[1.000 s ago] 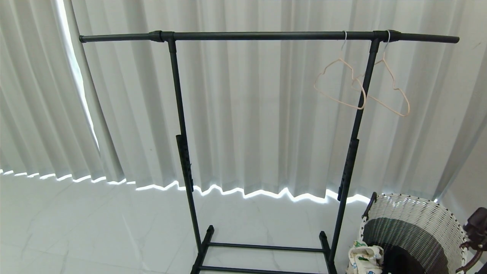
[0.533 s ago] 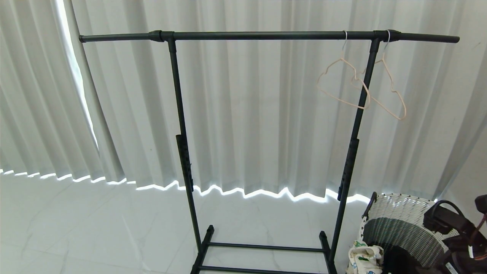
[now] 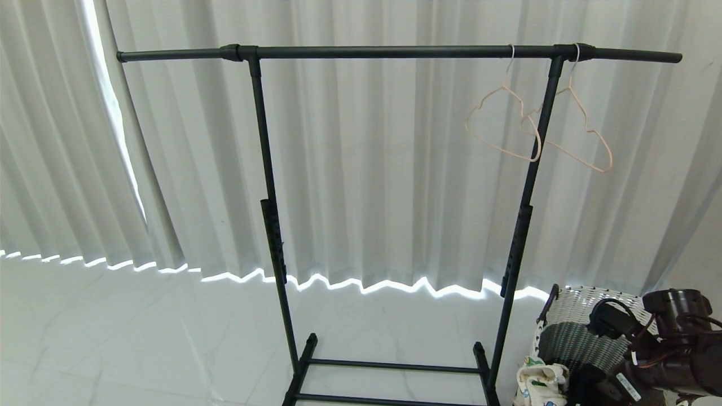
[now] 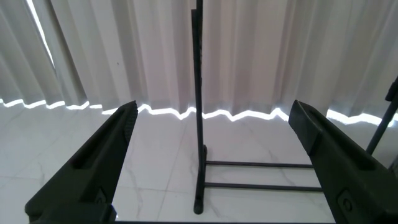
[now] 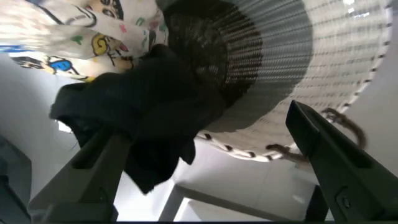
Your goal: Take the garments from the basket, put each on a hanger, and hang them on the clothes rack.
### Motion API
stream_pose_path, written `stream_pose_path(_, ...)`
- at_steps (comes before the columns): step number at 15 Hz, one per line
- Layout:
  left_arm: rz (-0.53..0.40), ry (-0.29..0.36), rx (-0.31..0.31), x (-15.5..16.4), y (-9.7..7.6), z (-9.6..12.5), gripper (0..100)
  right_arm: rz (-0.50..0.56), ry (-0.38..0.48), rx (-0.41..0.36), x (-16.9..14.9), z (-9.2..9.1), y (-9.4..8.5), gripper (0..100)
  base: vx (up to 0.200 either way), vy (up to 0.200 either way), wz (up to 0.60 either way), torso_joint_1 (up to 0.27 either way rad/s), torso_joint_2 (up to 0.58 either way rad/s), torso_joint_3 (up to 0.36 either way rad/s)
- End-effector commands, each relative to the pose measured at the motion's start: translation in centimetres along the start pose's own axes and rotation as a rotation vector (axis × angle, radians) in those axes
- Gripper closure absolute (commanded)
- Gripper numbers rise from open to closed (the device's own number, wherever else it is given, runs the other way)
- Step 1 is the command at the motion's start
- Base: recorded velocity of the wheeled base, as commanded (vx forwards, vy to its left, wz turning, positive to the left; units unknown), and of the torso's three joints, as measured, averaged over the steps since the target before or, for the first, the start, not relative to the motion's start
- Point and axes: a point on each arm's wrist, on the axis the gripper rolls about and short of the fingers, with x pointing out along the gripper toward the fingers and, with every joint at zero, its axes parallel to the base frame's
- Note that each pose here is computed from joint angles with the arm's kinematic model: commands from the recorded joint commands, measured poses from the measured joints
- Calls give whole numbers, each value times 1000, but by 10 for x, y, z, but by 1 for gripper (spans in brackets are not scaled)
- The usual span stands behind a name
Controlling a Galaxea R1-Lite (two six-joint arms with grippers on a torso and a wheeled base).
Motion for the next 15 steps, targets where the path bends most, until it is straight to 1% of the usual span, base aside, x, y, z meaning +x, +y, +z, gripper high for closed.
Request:
stream_pose_path(1, 0, 0, 1, 0, 0, 0, 0, 33, 56, -4, 19, -7, 6, 0, 0, 0, 0, 0, 0, 0)
stream_pose_path(4, 0, 0, 1, 0, 0, 0, 0, 4, 13, 1, 27, 0, 1, 0, 0, 0, 0, 0, 0, 0)
stream_pose_path(5, 0, -1, -1, 0, 0, 0, 0, -1, 4, 2, 27, 1, 1, 100, 0, 0, 0, 0, 0, 0)
stream_pose_path(9, 0, 0, -1, 0, 0, 0, 0, -12, -23, 1, 22, 4, 0, 100, 0, 0, 0, 0, 0, 0)
stream_pose_path(11, 0, 0, -1, 0, 0, 0, 0, -20, -65, -5, 13, 9, 0, 100, 0, 0, 0, 0, 0, 0)
stream_pose_path(12, 0, 0, 1, 0, 0, 0, 0, -20, -89, -9, 5, 10, 1, 100, 0, 0, 0, 0, 0, 0)
stream_pose_path(15, 0, 0, 1, 0, 0, 0, 0, -56, -139, -1, -30, 1, 2, 100, 0, 0, 0, 0, 0, 0)
